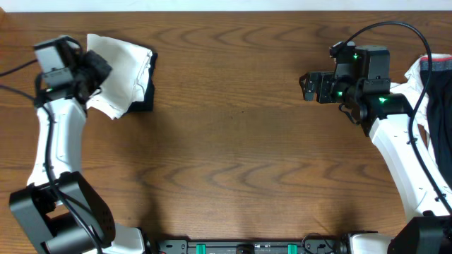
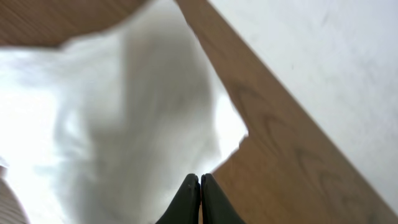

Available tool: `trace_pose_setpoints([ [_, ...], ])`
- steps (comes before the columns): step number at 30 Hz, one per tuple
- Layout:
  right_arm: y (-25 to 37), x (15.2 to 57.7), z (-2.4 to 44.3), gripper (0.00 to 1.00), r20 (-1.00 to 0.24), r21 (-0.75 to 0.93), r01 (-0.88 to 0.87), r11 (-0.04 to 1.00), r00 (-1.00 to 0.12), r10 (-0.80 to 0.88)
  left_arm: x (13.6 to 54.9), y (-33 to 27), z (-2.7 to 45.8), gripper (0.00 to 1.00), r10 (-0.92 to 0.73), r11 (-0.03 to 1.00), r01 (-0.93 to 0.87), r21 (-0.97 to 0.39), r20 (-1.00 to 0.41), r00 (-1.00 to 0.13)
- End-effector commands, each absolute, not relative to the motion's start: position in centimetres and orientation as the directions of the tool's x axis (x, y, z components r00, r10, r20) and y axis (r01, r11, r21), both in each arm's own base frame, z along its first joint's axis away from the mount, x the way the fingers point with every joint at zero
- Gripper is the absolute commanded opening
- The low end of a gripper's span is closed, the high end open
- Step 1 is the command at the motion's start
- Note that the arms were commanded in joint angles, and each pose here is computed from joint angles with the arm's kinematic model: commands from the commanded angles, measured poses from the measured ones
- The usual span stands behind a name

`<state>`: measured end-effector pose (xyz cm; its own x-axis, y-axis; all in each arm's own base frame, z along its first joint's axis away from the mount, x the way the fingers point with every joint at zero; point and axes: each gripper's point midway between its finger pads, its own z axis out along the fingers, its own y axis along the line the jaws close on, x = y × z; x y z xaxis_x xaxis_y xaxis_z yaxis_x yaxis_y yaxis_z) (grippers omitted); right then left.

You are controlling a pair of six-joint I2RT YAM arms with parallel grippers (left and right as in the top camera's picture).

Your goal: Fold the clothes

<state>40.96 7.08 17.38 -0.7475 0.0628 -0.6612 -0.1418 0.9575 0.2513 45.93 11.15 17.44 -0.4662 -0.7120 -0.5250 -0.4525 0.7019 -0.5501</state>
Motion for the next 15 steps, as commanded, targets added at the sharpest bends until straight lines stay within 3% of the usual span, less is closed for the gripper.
trace_pose_setpoints([
  [1,6.6,41.0,17.7,0.99,-0.665,0.252,-0.129,0.959,-0.743,0.075,45.8,12.7,14.9,0.07,-0.743,0.669,-0.508,-0.542,-0.478,-0.468],
  [10,6.7,41.0,17.7,0.99,-0.665,0.252,-0.132,0.959,-0.743,0.072,44.2,17.3,5.8,0.06,-0.8,0.594,-0.697,-0.403,-0.391,-0.456],
  [15,6.7,41.0,17.7,0.99,-0.665,0.252,-0.13,0.959,-0.743,0.074,44.4,17.5,5.6,0.06,-0.805,0.59,-0.684,-0.429,-0.38,-0.456],
])
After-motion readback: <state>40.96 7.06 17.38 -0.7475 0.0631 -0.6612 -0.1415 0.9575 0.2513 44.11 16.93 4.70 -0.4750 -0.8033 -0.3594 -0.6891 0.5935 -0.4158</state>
